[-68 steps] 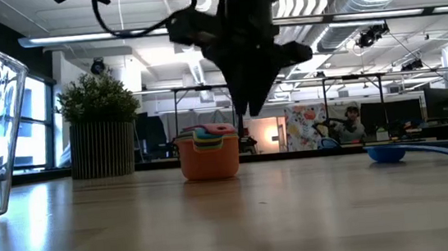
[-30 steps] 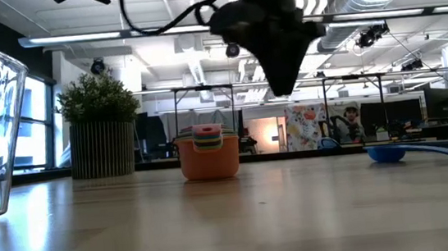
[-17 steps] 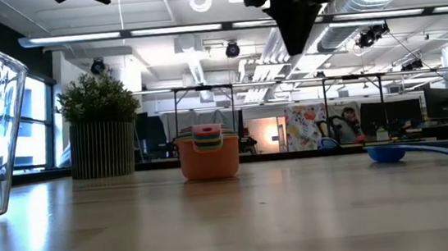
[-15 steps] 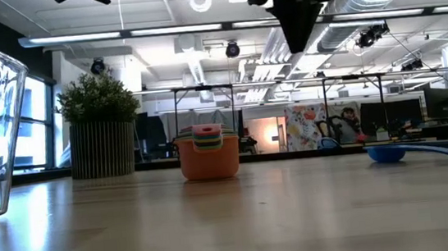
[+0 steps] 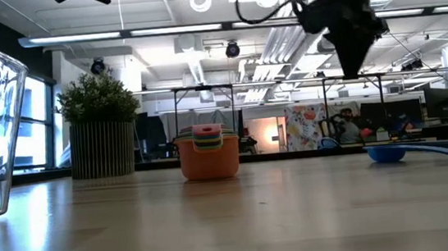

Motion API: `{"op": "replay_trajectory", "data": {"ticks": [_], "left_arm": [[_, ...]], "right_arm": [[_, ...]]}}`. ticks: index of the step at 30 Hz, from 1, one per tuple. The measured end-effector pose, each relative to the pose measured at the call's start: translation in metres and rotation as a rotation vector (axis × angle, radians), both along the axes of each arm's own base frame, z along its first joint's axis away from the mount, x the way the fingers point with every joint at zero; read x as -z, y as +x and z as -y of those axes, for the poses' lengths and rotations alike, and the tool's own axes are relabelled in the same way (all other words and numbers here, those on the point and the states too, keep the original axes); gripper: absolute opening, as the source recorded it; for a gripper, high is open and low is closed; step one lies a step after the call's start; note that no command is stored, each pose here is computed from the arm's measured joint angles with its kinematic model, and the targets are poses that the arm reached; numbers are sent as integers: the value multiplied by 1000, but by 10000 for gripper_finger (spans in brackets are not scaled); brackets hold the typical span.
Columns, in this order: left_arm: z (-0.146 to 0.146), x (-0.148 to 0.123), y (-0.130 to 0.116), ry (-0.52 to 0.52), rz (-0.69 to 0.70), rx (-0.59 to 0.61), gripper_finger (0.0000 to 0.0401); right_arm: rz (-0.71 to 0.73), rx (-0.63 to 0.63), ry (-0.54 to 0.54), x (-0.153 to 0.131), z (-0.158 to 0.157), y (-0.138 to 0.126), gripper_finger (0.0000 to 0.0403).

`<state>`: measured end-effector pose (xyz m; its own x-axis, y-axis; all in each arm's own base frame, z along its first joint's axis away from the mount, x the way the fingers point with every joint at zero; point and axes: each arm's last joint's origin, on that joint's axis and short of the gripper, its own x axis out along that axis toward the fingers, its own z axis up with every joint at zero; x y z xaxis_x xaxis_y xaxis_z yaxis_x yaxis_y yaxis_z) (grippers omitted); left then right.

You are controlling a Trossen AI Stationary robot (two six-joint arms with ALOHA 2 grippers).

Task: Nest measuring cups in basket
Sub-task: Stack the blue measuring cup on the red measuring cup

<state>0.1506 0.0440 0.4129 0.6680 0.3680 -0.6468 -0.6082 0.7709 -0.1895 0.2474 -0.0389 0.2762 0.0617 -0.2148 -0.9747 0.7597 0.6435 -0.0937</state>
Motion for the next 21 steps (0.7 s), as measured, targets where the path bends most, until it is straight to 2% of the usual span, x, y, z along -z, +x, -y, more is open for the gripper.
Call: {"op": "replay_trajectory", "data": {"ticks": [6, 11, 17, 21], "left_arm": [[0, 0, 0, 0, 1, -1, 106], [0, -1, 0, -1, 9, -3, 106], [0, 0, 1, -17, 14, -17, 106], [-1, 0, 3, -17, 10, -18, 106]], "right_arm": [[77, 57, 85, 23, 5, -36, 80], [92, 76, 123, 42, 4, -55, 89], [84, 86, 135, 68, 2, -64, 116], [112, 103, 126, 85, 2, -65, 119]]}}
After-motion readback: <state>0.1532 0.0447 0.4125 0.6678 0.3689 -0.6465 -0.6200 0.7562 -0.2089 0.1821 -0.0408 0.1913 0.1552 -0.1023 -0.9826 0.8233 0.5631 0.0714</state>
